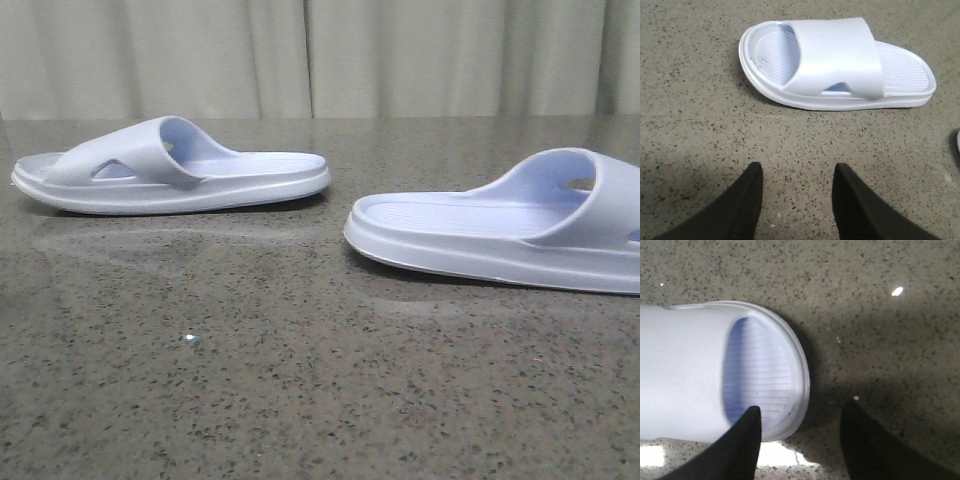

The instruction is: Insert blue slippers together front up

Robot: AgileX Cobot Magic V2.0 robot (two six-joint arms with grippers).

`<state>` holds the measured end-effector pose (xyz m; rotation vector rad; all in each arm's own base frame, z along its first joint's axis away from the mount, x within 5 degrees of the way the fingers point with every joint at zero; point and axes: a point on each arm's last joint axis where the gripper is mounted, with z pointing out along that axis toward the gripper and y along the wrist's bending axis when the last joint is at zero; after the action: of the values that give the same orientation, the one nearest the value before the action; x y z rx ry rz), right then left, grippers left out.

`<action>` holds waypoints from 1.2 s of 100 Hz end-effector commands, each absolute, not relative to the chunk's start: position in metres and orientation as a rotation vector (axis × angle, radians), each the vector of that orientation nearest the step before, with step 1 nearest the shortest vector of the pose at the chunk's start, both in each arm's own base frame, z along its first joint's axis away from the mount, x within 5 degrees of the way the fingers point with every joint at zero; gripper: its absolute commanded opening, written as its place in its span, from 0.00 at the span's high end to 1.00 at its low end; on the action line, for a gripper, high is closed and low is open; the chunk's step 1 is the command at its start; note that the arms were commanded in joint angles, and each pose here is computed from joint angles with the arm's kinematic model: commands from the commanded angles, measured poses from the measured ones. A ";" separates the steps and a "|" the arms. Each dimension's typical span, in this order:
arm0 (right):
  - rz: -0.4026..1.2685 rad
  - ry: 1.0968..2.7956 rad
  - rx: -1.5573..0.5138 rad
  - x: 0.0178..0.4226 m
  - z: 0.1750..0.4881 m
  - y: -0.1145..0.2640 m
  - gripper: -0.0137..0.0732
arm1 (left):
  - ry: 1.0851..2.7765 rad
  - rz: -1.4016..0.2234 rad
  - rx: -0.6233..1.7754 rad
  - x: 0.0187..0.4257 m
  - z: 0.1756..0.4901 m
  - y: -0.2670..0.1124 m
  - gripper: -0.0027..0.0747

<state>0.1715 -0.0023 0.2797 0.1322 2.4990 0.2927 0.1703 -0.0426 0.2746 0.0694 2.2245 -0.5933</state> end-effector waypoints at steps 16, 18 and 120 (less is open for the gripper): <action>0.380 2.451 0.182 0.189 0.282 -0.017 0.49 | 2.156 -0.619 0.050 0.175 0.289 -0.044 0.59; 0.395 2.450 0.181 0.189 0.282 -0.018 0.49 | 2.156 -0.619 0.050 0.175 0.289 -0.044 0.59; 0.656 2.504 0.157 0.213 0.257 -0.018 0.97 | 2.208 -0.697 -0.014 0.208 0.288 -0.047 0.59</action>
<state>0.2092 -0.0180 0.2459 0.1757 2.5574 0.6626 0.1930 -0.0457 0.2735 0.0303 2.2575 -0.6541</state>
